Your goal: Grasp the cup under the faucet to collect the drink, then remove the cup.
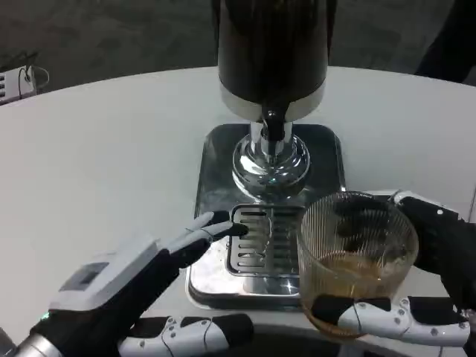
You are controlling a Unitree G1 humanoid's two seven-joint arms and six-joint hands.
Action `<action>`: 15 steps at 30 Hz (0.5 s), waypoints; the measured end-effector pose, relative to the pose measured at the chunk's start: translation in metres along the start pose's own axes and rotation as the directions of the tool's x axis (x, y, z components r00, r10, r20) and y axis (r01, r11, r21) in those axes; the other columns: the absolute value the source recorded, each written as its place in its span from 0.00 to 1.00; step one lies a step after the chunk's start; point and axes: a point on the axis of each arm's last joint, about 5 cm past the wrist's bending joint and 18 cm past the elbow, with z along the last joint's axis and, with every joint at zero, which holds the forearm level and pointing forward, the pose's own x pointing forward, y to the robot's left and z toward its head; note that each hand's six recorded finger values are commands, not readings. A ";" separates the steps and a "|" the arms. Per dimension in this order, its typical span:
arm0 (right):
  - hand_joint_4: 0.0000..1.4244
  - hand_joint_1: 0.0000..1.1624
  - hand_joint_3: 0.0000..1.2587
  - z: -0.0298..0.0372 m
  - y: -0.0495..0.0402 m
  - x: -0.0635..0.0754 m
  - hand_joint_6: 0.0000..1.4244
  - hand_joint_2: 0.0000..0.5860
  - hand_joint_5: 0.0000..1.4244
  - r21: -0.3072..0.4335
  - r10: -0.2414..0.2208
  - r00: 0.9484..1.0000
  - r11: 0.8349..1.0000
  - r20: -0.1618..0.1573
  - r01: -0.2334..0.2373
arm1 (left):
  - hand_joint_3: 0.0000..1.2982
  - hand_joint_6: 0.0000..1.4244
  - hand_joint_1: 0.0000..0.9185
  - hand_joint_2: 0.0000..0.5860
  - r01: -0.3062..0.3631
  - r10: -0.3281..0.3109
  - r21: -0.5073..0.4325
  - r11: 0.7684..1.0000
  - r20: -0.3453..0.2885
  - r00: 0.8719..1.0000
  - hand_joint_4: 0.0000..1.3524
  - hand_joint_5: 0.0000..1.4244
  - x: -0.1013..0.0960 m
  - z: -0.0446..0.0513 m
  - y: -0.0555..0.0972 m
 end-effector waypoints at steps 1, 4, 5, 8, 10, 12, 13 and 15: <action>0.90 0.85 0.84 0.0009 -0.0008 0.000 1.00 0.31 0.98 -0.003 0.003 1.000 1.000 0.005 -0.003 | 0.12 0.14 0.00 0.13 0.000 0.000 0.002 1.000 0.004 1.000 0.00 0.05 -0.001 0.0017 0.000; 0.90 0.85 0.84 0.0037 -0.0030 -0.002 1.00 0.31 0.98 -0.018 0.012 0.999 1.000 0.030 -0.012 | 0.11 0.12 0.00 0.12 -0.008 0.007 0.016 1.000 0.013 1.000 0.00 0.04 -0.005 0.0065 0.001; 0.90 0.85 0.84 0.0043 -0.0032 -0.002 1.00 0.31 0.98 -0.019 0.014 0.999 1.000 0.034 -0.014 | 0.10 0.12 0.00 0.12 -0.011 0.010 0.023 1.000 0.013 1.000 0.00 0.03 -0.007 0.0076 0.002; 0.90 0.85 0.84 0.0056 -0.0042 -0.003 1.00 0.31 0.98 -0.028 0.019 0.999 0.999 0.039 -0.018 | 0.06 0.12 0.00 0.12 -0.013 0.012 0.061 0.998 0.015 1.000 0.00 0.00 -0.011 0.0131 0.003; 0.90 0.85 0.84 0.0068 -0.0044 -0.004 1.00 0.31 0.98 -0.031 0.024 0.999 0.999 0.045 -0.022 | 0.05 0.10 0.00 0.12 -0.014 0.013 0.068 0.998 0.015 1.000 0.00 0.00 -0.014 0.0154 0.002; 0.90 0.85 0.84 0.0084 -0.0046 -0.004 1.00 0.31 0.98 -0.034 0.027 0.998 0.999 0.057 -0.026 | 0.03 0.09 0.00 0.12 -0.017 0.017 0.073 0.997 0.010 1.000 0.00 0.00 -0.016 0.0165 0.003; 0.90 0.85 0.84 0.0095 -0.0047 -0.004 1.00 0.31 0.98 -0.035 0.028 0.998 0.999 0.064 -0.026 | 0.01 0.08 0.00 0.12 -0.020 0.019 0.078 0.997 0.006 1.000 0.00 0.00 -0.018 0.0174 0.003; 0.90 0.85 0.84 0.0106 -0.0048 -0.005 1.00 0.31 0.98 -0.038 0.030 0.997 0.999 0.073 -0.027 | 0.00 0.07 0.00 0.12 -0.021 0.021 0.090 0.996 0.003 1.000 0.00 0.00 -0.020 0.0193 0.003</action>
